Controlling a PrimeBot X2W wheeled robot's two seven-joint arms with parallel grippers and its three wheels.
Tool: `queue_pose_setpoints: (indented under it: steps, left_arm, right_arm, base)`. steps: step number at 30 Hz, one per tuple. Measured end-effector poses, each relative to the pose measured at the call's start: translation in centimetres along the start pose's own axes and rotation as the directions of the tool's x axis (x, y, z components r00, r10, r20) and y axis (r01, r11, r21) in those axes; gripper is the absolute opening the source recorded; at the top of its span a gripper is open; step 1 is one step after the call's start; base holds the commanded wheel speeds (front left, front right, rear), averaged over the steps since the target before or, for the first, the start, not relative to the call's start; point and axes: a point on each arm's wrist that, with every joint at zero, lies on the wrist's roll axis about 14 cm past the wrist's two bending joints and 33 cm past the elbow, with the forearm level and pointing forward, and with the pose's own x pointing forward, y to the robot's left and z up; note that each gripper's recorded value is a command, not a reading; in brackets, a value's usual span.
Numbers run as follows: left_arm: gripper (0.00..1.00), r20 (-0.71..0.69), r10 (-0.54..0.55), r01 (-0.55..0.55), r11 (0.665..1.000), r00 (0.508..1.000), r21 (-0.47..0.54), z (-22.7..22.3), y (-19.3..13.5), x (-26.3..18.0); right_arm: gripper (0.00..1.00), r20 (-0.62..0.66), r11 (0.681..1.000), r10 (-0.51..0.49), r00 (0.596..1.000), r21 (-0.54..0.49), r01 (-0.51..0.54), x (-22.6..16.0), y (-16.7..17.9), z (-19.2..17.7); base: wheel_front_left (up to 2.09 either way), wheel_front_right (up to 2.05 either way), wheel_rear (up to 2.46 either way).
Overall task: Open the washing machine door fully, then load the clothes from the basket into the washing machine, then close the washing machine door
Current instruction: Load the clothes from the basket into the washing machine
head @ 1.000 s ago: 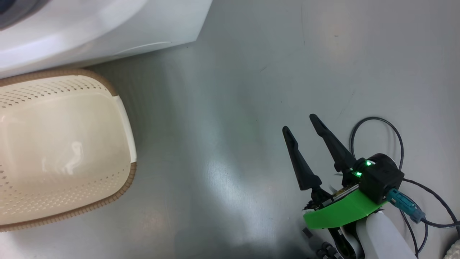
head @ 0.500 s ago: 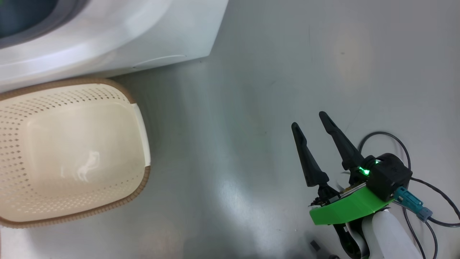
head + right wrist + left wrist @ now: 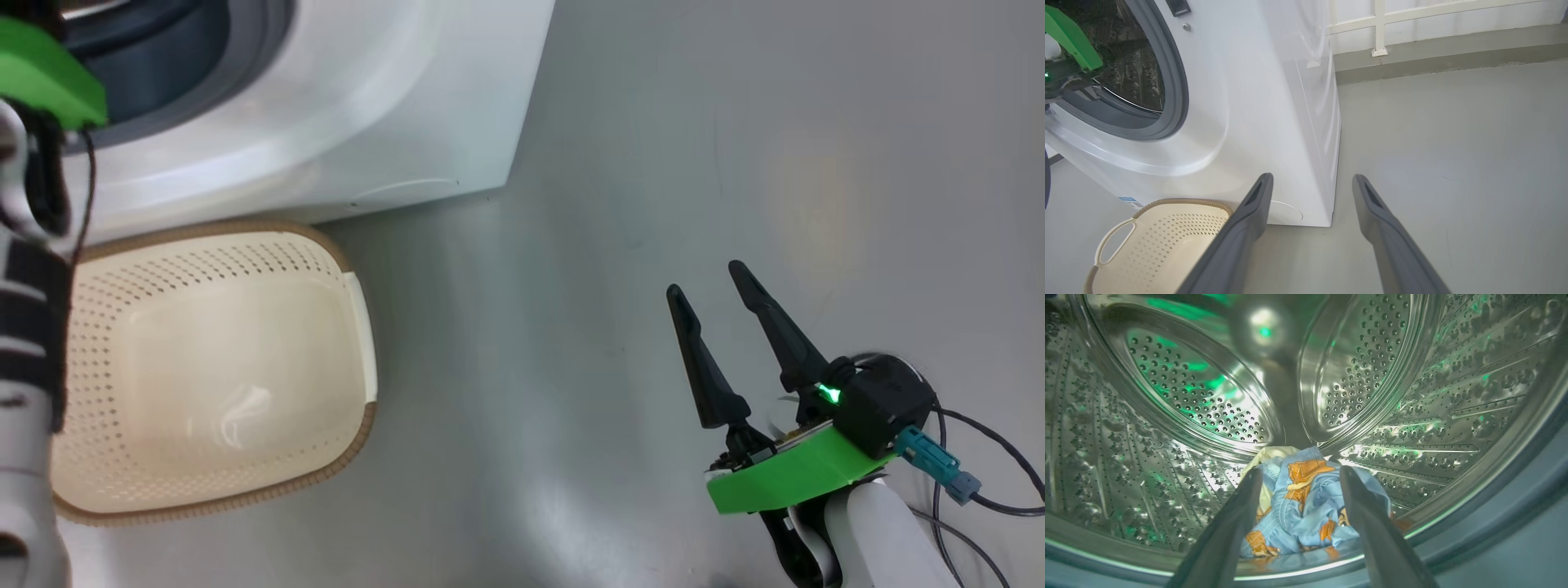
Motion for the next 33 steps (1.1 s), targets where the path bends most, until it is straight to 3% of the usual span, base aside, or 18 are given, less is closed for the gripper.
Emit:
queue_pose_setpoints:
  steps: [12, 26, 33]
  left_arm:
    - [1.0, 0.08, 0.031, -0.03, 0.999, 0.996, -0.02, 2.7, 0.2, -6.9]
    - [1.0, 0.185, 0.071, -0.068, 0.997, 0.98, -0.022, 6.3, -0.2, -18.4]
    - [1.0, 0.184, 0.136, -0.139, 0.99, 0.974, 0.002, 6.3, 1.2, -24.2]
  right_arm:
    - [1.0, 0.075, 1.0, 0.02, 0.997, -0.008, -0.02, -1.9, 1.4, 3.5]
    - [1.0, 0.13, 1.0, 0.03, 0.991, -0.011, -0.028, -7.0, 3.0, 6.1]
    - [1.0, 0.179, 0.999, 0.029, 0.983, -0.021, -0.025, -9.3, 3.4, 7.7]
  base:
    - [0.0, 0.0, 0.0]
    - [0.0, 0.0, 0.0]
    - [0.0, 0.0, 0.0]
